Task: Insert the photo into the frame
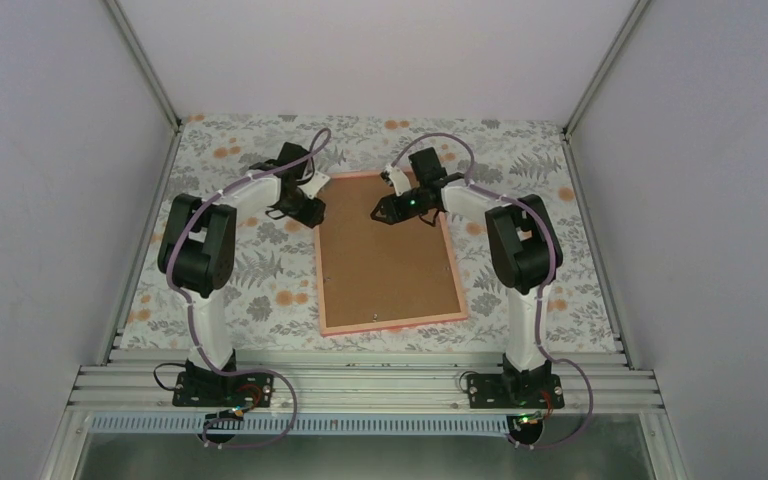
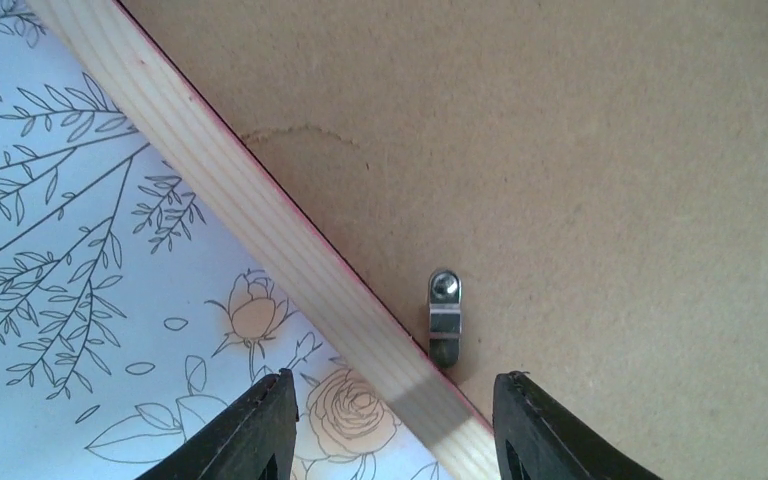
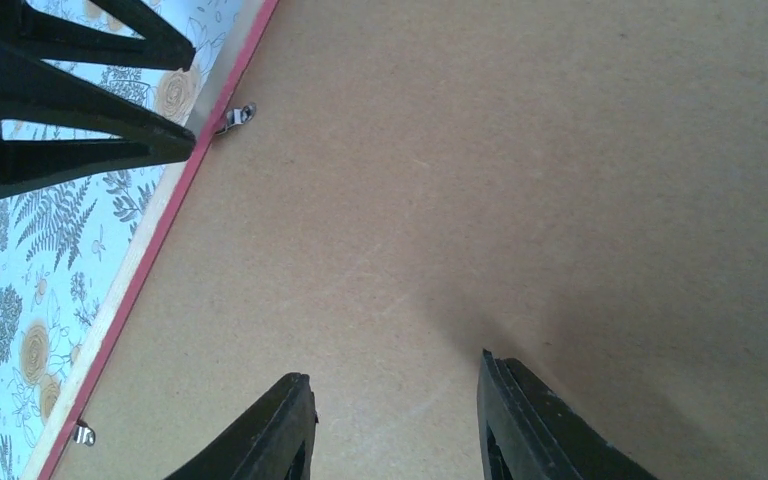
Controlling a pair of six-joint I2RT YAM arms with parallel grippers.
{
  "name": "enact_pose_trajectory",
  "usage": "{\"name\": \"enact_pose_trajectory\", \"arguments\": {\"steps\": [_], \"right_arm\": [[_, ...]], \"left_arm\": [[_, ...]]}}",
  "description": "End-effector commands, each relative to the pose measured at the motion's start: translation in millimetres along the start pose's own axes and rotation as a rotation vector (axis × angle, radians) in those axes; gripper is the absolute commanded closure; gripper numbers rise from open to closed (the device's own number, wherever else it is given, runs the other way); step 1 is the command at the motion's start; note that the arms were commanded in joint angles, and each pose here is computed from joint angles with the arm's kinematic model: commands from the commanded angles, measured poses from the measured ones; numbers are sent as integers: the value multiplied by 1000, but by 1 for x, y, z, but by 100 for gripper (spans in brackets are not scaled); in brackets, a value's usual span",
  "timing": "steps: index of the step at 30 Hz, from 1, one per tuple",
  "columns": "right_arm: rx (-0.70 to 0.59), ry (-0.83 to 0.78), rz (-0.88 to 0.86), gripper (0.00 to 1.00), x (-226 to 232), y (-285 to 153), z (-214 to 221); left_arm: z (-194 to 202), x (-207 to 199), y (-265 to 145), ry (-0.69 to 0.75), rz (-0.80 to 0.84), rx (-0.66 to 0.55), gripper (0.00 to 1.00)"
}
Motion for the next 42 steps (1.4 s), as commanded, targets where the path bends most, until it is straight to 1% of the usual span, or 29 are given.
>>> {"name": "enact_pose_trajectory", "arguments": {"steps": [1,3,9,14,19,21,24,28,31,36,40,42], "right_arm": [[-31,-45,-6,59,13,0,-8],[-17,-39,-12,59,13,5,-3],[24,-24,-14,60,10,15,13],[62,-14,-17,61,9,21,30],[80,-19,-8,61,8,21,36],[82,-23,-7,61,8,21,37],[95,-28,0,64,7,23,39],[112,-35,28,68,5,23,46],[129,-37,45,70,3,24,52],[141,-40,56,72,2,25,55],[138,-43,57,72,2,24,53],[134,-44,58,72,3,22,52]], "left_arm": [[-10,-5,-6,-77,31,-65,50],[-8,-5,3,-95,10,-50,52],[0,2,29,-104,-78,12,67],[19,10,50,-81,-149,95,68],[24,16,57,-59,-205,114,67],[23,14,56,-41,-193,107,65],[20,11,51,-1,-171,79,66],[11,12,41,59,-195,25,75],[5,10,36,101,-194,-16,78],[-2,0,20,158,-108,-89,77],[-2,-2,17,160,-51,-89,69],[-2,-3,18,164,-28,-80,67]]}}
Point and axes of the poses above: each gripper's point midway between its finger pads, its own y axis out along the fingers, its own x axis along the line the jaws close on, z = x × y, the point moved 8 cm from there along -y, back along the fingers, and after that the axes turned 13 degrees about -y, right-handed, at the moved point
